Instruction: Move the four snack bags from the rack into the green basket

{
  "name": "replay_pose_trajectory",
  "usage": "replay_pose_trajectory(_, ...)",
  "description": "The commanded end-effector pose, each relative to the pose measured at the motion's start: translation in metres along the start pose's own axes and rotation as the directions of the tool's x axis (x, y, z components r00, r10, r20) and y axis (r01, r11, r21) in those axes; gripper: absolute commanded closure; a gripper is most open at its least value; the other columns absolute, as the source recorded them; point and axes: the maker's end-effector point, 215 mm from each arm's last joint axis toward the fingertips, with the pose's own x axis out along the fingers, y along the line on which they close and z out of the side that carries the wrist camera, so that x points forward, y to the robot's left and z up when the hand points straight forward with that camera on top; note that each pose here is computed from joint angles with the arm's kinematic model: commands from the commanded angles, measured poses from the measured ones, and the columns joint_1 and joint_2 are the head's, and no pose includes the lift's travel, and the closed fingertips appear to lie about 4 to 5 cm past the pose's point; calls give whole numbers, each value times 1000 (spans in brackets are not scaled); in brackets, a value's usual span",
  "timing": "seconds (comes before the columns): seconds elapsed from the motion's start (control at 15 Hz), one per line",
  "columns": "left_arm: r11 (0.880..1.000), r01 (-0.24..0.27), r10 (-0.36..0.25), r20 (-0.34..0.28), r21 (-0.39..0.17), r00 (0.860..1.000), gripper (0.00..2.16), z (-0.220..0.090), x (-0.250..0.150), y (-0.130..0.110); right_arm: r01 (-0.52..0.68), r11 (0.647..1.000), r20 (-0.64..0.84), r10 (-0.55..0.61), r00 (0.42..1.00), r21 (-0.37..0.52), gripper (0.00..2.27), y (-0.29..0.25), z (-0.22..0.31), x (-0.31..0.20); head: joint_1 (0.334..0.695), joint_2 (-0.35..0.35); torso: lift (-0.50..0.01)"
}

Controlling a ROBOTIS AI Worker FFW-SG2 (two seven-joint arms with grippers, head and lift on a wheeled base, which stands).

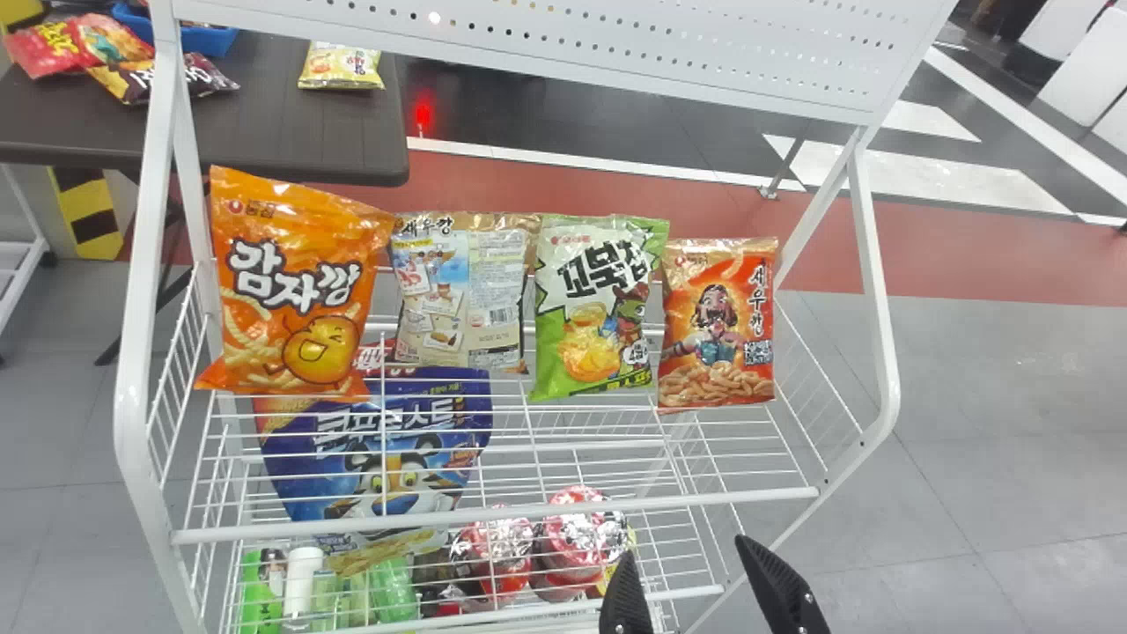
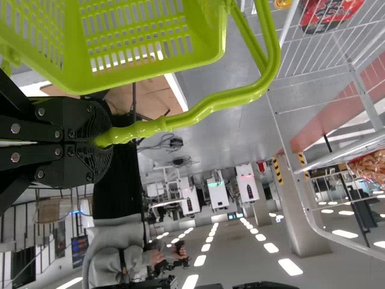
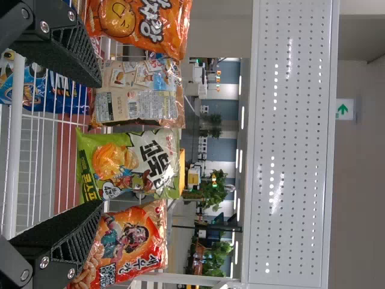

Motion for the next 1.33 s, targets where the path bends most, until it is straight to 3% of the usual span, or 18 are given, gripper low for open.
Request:
replay_pose_trajectory(0.0, 1000, 2, -2, 14, -1, 1000, 2145, 4, -5, -1, 0, 1000, 4, 0, 1000, 0, 130, 0, 1, 0, 695, -350, 0)
replay_pose_trajectory(0.73, 1000, 18, -18, 21, 0, 1000, 2145, 5, -7, -5, -3, 1000, 9, 3, 1000, -8, 130, -1, 2, 6, 695, -350, 0)
replay_pose_trajectory(1.13, 1000, 19, -19, -13, 14, 1000, 2145, -1, 4, -8, -59, 998, -4, 59, 998, -29, 130, 27, -3, 97, 695, -350, 0)
replay_pose_trajectory(1.27, 1000, 19, -19, -21, 11, 1000, 2145, -3, 7, -6, -135, 991, 43, 135, 990, -19, 130, 55, 1, 132, 695, -350, 0)
